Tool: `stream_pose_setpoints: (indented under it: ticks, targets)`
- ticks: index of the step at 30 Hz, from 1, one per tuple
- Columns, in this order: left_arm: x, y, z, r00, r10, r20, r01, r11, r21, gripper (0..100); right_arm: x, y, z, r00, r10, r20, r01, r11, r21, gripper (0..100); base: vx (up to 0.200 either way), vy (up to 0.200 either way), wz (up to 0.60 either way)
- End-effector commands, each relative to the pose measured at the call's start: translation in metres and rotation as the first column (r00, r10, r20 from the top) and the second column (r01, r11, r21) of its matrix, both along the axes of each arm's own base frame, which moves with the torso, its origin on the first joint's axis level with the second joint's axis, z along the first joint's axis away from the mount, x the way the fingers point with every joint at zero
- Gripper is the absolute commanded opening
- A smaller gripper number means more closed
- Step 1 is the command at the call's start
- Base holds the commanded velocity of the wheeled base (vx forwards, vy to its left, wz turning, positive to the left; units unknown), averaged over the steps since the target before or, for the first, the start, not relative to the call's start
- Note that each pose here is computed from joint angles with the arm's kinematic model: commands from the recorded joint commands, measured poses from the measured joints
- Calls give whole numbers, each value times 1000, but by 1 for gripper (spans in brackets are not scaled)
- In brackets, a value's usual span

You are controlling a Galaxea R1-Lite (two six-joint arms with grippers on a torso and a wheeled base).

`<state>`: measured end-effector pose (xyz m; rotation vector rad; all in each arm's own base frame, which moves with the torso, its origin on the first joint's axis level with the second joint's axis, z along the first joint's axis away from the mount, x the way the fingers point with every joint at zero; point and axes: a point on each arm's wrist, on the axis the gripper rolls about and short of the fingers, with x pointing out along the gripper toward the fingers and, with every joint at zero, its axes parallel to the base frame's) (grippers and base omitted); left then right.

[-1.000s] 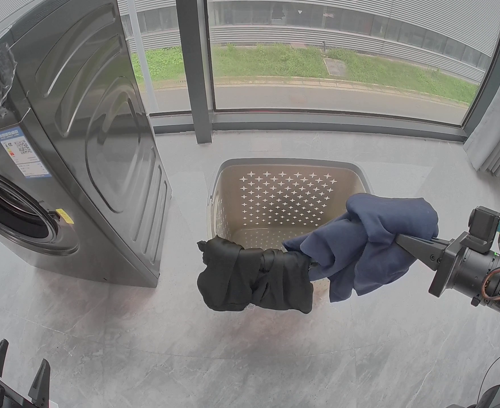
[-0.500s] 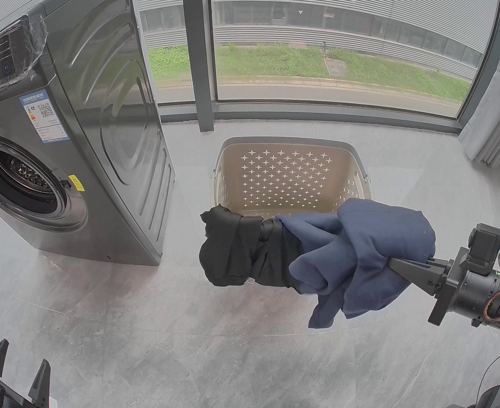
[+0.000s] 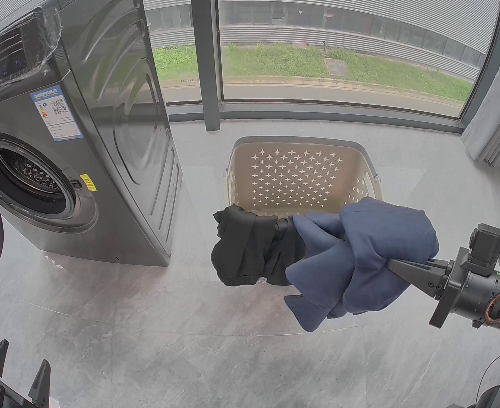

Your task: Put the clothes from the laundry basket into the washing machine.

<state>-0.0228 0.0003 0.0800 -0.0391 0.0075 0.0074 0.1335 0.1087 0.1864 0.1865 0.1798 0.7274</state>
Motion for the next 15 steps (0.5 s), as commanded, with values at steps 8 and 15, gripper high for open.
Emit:
stream_pose_setpoints:
  ticks: [8, 15]
  targets:
    - [1, 0, -4, 1000, 0, -8, 0, 1000, -1, 100, 2, 1, 2, 1000, 0, 5, 0, 1000, 4, 0, 0, 200, 0]
    - [1, 0, -4, 1000, 2, -8, -2, 1000, -4, 100, 3, 2, 2, 1000, 0, 3, 0, 1000, 2, 0, 0, 200, 0]
